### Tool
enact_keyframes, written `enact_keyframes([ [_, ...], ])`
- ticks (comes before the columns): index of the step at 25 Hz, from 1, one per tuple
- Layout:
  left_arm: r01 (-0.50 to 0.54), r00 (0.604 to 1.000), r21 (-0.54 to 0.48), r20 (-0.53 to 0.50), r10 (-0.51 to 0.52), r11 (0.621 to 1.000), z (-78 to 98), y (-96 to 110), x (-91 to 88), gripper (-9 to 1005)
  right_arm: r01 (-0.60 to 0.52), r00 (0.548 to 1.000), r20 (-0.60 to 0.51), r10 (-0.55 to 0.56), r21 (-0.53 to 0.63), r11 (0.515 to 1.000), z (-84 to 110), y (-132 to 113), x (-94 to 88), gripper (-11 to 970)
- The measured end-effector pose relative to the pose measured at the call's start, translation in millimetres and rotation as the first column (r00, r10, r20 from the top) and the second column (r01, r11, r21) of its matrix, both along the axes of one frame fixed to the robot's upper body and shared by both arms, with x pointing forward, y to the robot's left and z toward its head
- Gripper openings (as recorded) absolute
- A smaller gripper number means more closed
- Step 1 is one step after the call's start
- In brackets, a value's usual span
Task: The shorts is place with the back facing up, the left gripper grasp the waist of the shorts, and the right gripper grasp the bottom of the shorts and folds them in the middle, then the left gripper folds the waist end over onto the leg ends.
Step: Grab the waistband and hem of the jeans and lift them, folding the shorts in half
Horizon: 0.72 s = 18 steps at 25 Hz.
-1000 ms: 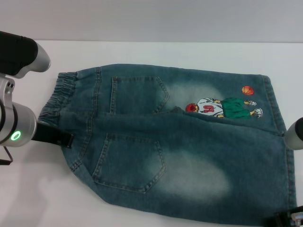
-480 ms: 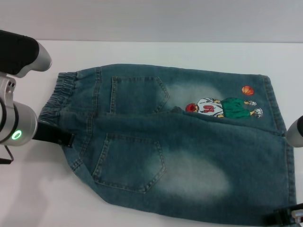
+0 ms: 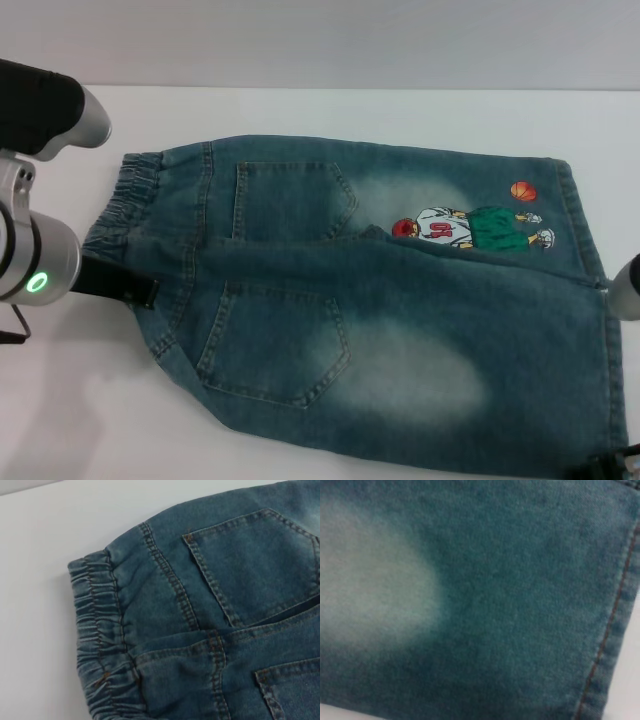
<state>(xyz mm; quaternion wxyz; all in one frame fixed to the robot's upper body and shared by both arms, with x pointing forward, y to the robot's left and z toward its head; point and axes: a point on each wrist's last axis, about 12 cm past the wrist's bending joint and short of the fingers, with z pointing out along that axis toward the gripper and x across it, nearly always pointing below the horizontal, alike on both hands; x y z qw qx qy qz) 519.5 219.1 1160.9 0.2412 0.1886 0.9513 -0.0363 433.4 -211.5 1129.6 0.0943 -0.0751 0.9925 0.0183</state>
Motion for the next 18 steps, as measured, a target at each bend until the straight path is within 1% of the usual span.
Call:
enact_keyframes([
  [5, -0.001, 1.000, 0.002, -0.006, 0.001, 1.000, -1.5, 0.3, 0.3, 3, 0.011, 1.000, -0.004, -0.011, -0.014, 1.000, -0.3, -3.7, 0.2, 744],
  [18, 0.017, 1.000, 0.005, -0.004, -0.017, 1.000, -0.3, -4.5, 1.7, 4, 0.005, 1.000, -0.002, -0.005, -0.003, 1.000, -5.4, -0.6, 2.2, 744],
])
